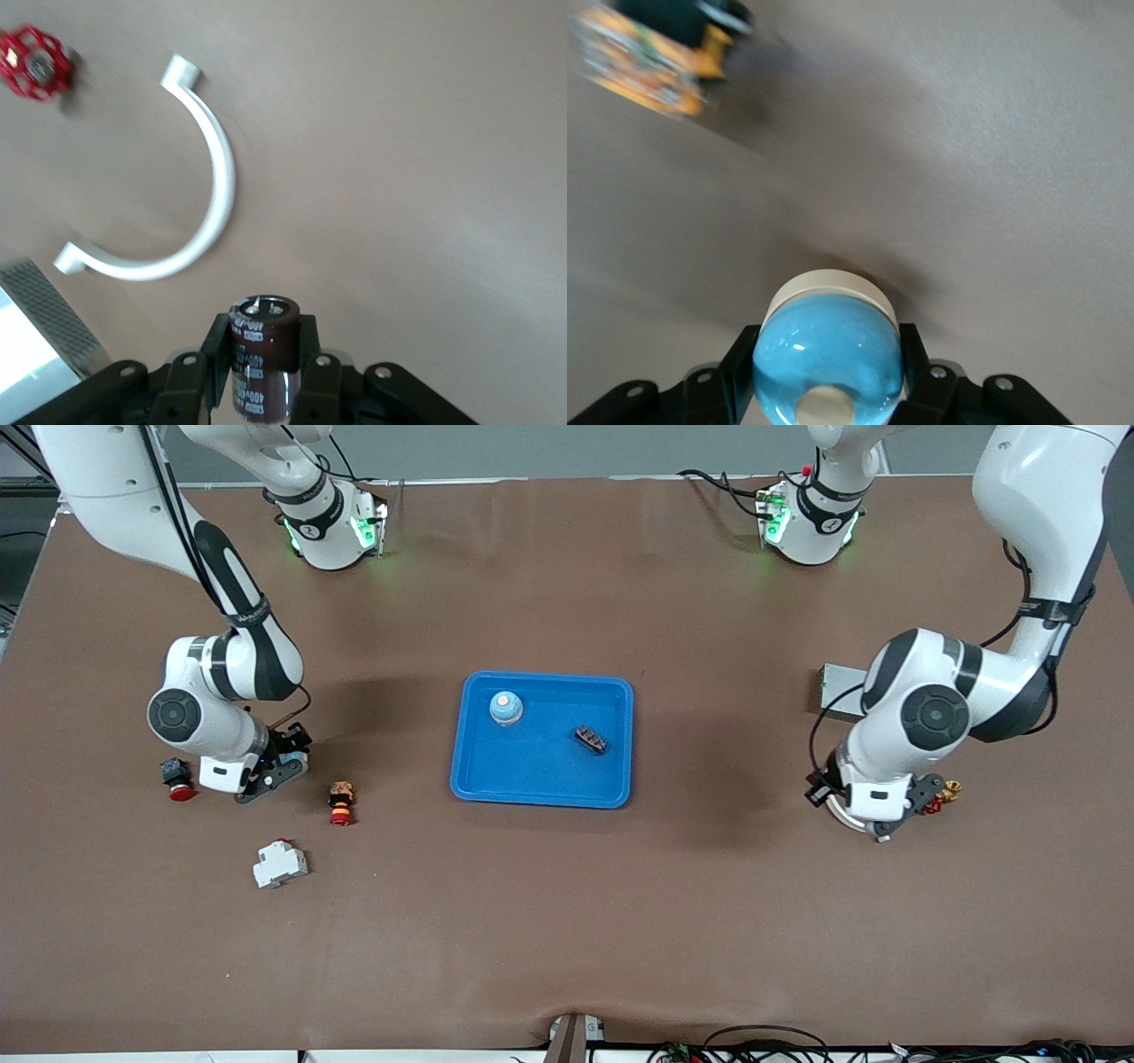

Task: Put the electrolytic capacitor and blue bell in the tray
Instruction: 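Carry the capacitor and bell over the tray with both grippers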

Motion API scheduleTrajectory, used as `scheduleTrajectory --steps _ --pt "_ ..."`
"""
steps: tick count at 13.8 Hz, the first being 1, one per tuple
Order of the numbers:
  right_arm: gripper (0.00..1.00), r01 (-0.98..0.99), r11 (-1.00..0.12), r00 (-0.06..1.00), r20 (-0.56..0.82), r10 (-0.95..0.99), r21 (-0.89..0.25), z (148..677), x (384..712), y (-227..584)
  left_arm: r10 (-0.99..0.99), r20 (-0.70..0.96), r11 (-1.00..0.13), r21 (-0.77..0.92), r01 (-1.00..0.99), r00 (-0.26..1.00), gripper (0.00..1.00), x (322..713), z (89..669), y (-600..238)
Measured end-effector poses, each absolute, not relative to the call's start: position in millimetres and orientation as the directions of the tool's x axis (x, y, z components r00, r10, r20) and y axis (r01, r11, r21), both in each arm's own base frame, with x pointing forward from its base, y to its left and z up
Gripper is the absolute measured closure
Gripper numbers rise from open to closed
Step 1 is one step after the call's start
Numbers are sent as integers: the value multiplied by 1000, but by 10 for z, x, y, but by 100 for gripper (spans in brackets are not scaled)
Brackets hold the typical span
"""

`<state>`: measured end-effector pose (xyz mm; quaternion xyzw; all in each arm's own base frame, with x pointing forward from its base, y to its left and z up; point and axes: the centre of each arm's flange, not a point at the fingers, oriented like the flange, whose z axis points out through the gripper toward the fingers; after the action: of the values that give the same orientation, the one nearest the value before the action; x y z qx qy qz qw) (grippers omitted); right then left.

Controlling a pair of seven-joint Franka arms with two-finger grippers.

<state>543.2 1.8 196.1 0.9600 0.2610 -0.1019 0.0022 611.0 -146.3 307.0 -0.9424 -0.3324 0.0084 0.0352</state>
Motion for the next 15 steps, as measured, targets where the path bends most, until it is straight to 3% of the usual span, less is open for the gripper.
scheduleTrajectory --steps 5,7,11,15 --pt "33 322 -946 917 -239 321 -35 3514 5911 1183 658 26 -752 -27 659 752 66 5991 3231 -2337" --pt "33 240 -971 951 -200 235 0 3764 5899 1866 677 23 -736 2 677 736 66 5988 3294 -2661" --pt "33 81 -996 987 -144 75 35 3314 5804 3024 702 -7 -711 32 702 712 66 5903 3248 -3270" --pt "33 78 -995 983 -169 67 57 2602 5610 3578 724 -39 -688 29 725 689 66 5701 3106 -3788"
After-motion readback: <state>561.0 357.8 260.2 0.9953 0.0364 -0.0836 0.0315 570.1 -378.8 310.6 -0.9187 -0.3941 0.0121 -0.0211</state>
